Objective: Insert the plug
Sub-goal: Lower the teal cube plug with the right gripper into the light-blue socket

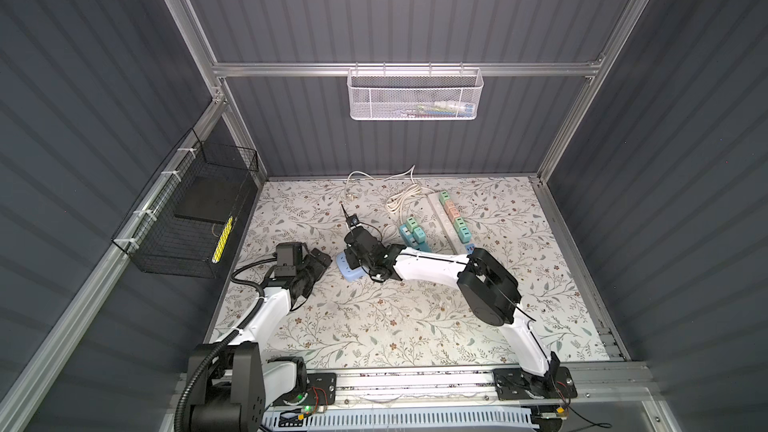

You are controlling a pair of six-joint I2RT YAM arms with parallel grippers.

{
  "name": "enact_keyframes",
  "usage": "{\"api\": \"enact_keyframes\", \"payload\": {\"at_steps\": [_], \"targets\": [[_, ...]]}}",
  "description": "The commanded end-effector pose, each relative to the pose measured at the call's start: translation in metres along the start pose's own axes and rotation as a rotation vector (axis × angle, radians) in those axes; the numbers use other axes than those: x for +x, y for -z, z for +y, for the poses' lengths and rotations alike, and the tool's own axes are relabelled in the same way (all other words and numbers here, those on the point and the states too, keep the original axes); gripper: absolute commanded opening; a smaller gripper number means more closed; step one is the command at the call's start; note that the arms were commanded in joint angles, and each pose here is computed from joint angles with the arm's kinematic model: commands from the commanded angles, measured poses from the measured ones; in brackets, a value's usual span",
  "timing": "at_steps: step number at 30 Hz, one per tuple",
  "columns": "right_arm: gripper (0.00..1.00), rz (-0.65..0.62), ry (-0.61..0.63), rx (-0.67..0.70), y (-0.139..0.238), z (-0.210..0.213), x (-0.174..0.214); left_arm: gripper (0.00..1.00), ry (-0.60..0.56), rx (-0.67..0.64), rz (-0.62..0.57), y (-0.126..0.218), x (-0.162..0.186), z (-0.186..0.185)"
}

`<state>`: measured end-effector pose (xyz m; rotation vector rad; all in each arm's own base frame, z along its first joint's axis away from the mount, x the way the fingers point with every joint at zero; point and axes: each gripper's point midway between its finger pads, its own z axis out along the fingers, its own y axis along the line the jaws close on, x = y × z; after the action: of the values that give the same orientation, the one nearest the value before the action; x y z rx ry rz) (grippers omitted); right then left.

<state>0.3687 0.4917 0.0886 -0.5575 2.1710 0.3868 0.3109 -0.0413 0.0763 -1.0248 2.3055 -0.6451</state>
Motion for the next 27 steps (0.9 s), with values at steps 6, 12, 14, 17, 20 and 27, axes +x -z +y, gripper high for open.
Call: {"api": "enact_keyframes", "payload": {"at_steps": [6, 12, 14, 17, 20, 27], "targets": [[0.28, 0.172, 0.076, 0.061, -0.015, -0.015, 0.061, 0.95, -0.015, -0.009, 0.005, 0.001, 0.0, 0.003], [0.28, 0.24, 0.134, 0.074, -0.02, -0.019, 0.091, 0.95, -0.017, -0.014, -0.007, 0.003, -0.001, 0.004], [0.28, 0.252, 0.142, 0.085, -0.02, -0.021, 0.098, 0.95, -0.016, -0.017, -0.012, 0.004, -0.002, 0.004], [0.28, 0.254, 0.177, 0.099, -0.02, -0.022, 0.105, 0.95, -0.008, -0.017, -0.016, 0.005, -0.003, 0.004], [0.28, 0.261, 0.193, 0.094, -0.021, -0.023, 0.112, 0.95, -0.006, -0.015, -0.015, 0.006, -0.004, 0.003], [0.27, 0.155, 0.201, 0.087, 0.01, -0.032, 0.089, 0.95, 0.009, -0.014, -0.025, 0.009, -0.005, 0.002]]}}
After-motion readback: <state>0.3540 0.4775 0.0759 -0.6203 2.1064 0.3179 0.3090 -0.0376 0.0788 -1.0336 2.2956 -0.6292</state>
